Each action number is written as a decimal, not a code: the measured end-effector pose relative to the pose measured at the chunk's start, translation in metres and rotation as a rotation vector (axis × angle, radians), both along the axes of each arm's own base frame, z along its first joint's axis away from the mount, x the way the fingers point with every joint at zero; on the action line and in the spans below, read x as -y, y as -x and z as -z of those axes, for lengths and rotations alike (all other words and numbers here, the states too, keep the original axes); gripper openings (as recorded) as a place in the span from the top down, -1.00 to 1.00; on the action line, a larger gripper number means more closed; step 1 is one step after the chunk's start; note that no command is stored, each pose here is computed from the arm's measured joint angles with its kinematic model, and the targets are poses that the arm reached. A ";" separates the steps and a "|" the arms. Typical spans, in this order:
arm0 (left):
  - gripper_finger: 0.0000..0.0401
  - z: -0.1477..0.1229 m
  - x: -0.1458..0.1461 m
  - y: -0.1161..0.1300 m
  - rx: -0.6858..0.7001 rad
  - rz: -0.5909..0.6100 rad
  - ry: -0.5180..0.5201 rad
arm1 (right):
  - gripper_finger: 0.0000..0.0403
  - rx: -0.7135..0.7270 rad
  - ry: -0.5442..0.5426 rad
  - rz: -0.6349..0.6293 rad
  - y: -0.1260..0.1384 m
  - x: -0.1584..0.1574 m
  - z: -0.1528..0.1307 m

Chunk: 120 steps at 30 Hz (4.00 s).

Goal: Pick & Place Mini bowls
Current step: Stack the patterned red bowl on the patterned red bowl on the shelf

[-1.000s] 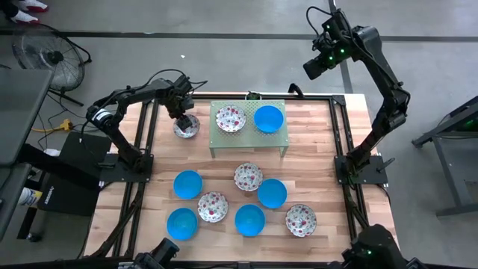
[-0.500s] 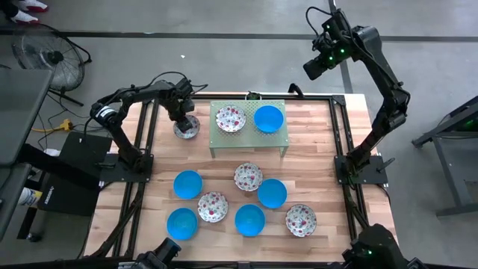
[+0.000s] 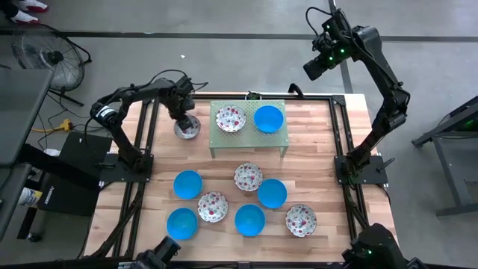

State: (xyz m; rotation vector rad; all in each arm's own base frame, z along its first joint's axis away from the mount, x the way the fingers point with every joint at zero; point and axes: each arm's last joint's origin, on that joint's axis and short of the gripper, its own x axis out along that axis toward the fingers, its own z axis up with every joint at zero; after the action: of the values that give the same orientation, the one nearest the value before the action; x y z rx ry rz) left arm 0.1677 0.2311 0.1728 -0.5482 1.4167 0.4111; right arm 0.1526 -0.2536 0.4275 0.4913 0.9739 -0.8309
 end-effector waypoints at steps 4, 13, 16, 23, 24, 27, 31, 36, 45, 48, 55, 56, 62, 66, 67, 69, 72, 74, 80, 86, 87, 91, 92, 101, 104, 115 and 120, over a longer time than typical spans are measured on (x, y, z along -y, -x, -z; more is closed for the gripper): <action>0.47 -0.010 -0.005 -0.004 0.012 0.003 -0.023 | 1.00 -0.003 0.002 -0.007 0.000 0.000 0.000; 0.56 -0.011 -0.006 -0.004 0.005 0.032 -0.030 | 1.00 -0.004 0.003 -0.010 0.000 0.000 0.000; 0.56 -0.011 -0.006 -0.003 0.002 0.049 -0.033 | 1.00 -0.006 0.005 -0.015 0.000 0.000 0.000; 0.56 -0.011 -0.005 -0.003 0.002 0.056 -0.034 | 1.00 -0.012 0.009 -0.026 0.000 0.000 0.000; 0.56 -0.011 -0.006 -0.003 -0.002 0.056 -0.036 | 1.00 -0.012 0.009 -0.026 0.000 0.000 0.000; 0.56 -0.011 -0.006 -0.003 -0.021 0.062 -0.048 | 1.00 -0.012 0.009 -0.026 0.000 0.000 0.000; 0.56 -0.011 -0.006 -0.002 -0.030 0.056 -0.051 | 1.00 -0.010 0.008 -0.032 0.000 0.000 0.000; 0.56 -0.011 -0.006 -0.002 -0.038 0.062 -0.058 | 1.00 -0.010 0.009 -0.036 0.000 0.000 0.000; 0.56 -0.011 -0.006 -0.002 -0.040 0.074 -0.065 | 1.00 -0.009 0.009 -0.036 0.000 0.000 0.000; 0.56 -0.011 -0.006 -0.002 -0.037 0.080 -0.065 | 1.00 -0.009 0.008 -0.036 0.000 0.000 0.000; 0.56 -0.011 -0.007 -0.005 0.033 0.082 -0.041 | 1.00 -0.009 0.008 -0.036 0.000 0.000 0.000; 0.56 -0.011 -0.006 -0.005 0.039 0.082 -0.037 | 1.00 -0.008 0.008 -0.036 0.000 0.000 0.000; 0.56 -0.011 -0.007 -0.005 0.041 0.085 -0.039 | 1.00 0.004 0.001 -0.044 -0.001 0.000 0.000; 0.56 -0.011 -0.007 -0.005 0.024 0.089 -0.053 | 1.00 0.004 0.001 -0.044 -0.001 0.000 0.000; 0.56 -0.011 -0.007 -0.005 0.020 0.089 -0.059 | 1.00 0.004 0.001 -0.044 -0.001 0.000 0.000; 0.56 -0.011 -0.008 -0.005 0.019 0.089 -0.065 | 1.00 0.004 0.001 -0.044 -0.001 0.000 0.000; 0.56 -0.011 -0.008 -0.006 0.026 0.088 -0.070 | 1.00 0.003 0.001 -0.044 -0.001 0.000 0.000; 0.56 -0.011 -0.008 -0.006 0.030 0.091 -0.067 | 1.00 0.003 0.002 -0.043 -0.001 0.000 0.000; 0.56 -0.001 -0.011 -0.008 0.020 0.101 -0.039 | 1.00 0.003 0.002 -0.043 0.000 0.000 0.000; 0.58 0.000 -0.011 -0.008 0.023 0.108 -0.031 | 1.00 0.003 0.001 -0.043 0.000 0.000 0.000; 0.61 0.000 -0.011 -0.008 0.022 0.108 -0.031 | 1.00 0.003 0.002 -0.043 -0.001 0.000 0.000; 0.88 -0.001 -0.010 -0.008 0.030 0.108 -0.019 | 1.00 0.003 0.002 -0.043 0.000 0.000 0.000; 0.93 -0.001 -0.010 -0.008 0.033 0.109 -0.018 | 1.00 0.003 0.002 -0.044 0.000 0.000 0.000; 0.97 -0.003 -0.010 -0.008 0.030 0.113 -0.007 | 1.00 0.001 0.003 -0.051 -0.001 0.000 0.000; 0.97 -0.008 -0.012 -0.009 0.021 0.131 -0.009 | 1.00 0.001 0.003 -0.051 0.000 0.000 0.000; 0.97 -0.045 -0.017 -0.013 0.017 0.184 0.028 | 1.00 -0.007 0.010 -0.071 -0.001 0.000 0.000; 0.97 -0.064 -0.018 -0.014 0.020 0.210 0.042 | 1.00 -0.008 0.011 -0.075 -0.001 0.000 0.000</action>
State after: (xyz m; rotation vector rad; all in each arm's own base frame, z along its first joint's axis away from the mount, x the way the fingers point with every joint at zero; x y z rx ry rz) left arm 0.1820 0.2493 0.2370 -0.4311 1.4498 0.2074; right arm 0.1531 -0.2533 0.4276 0.4395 0.9890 -0.7708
